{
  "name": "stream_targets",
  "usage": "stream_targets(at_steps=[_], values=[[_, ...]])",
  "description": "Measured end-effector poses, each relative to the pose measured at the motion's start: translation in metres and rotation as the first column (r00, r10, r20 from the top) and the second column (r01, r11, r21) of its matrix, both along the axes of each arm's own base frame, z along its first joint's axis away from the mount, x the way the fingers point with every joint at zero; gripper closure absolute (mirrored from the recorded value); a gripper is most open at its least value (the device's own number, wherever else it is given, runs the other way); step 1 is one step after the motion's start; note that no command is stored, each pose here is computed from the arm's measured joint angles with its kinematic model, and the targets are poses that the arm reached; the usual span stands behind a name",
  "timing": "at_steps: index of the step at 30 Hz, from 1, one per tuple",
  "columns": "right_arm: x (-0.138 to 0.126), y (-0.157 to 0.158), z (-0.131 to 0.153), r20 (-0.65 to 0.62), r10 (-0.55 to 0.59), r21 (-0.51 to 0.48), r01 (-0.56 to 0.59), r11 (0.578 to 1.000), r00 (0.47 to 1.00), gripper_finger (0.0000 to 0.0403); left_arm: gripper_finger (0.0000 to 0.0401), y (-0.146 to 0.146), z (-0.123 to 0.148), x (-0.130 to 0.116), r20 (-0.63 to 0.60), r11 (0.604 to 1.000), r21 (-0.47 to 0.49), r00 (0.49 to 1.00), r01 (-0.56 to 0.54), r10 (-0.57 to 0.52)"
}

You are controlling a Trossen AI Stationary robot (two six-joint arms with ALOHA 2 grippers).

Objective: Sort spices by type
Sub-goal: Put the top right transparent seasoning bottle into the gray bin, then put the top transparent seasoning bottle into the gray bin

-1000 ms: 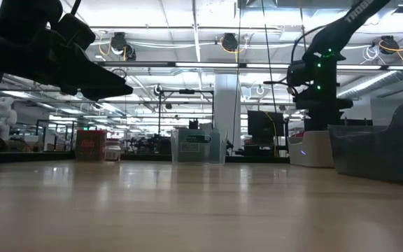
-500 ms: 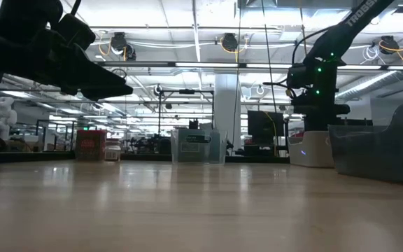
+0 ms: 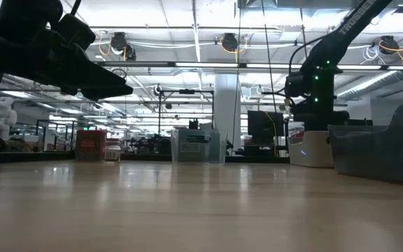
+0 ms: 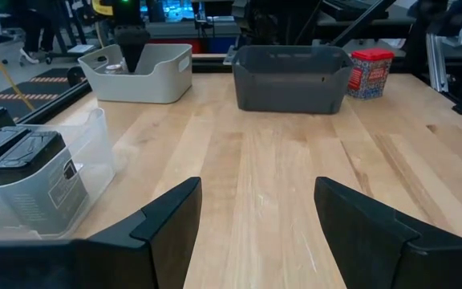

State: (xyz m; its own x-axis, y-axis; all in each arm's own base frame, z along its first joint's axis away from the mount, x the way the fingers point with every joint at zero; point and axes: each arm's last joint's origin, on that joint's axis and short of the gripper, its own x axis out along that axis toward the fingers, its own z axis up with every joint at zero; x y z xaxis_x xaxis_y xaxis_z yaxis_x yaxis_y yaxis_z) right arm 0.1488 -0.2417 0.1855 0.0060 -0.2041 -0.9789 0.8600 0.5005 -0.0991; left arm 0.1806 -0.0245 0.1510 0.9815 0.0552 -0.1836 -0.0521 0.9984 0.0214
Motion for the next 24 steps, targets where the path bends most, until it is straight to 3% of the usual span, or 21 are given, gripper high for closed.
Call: stream_targets(at_steps=[10, 24], values=[[0.0034, -0.0056, -0.0006, 0.023, 0.013, -0.05, -0.012, 0.999, 1.0, 0.0242, 0.0152, 0.0003, 0.0, 0.0, 0.0, 1.0, 0.003, 1.0, -0.012, 0.012], [0.0027, -0.0046, -0.0009, 0.019, -0.001, -0.04, 0.001, 0.999, 1.0, 0.0186, 0.0152, 0.0005, -0.0003, -0.0001, -0.003, 1.0, 0.005, 1.0, -0.017, 0.017]])
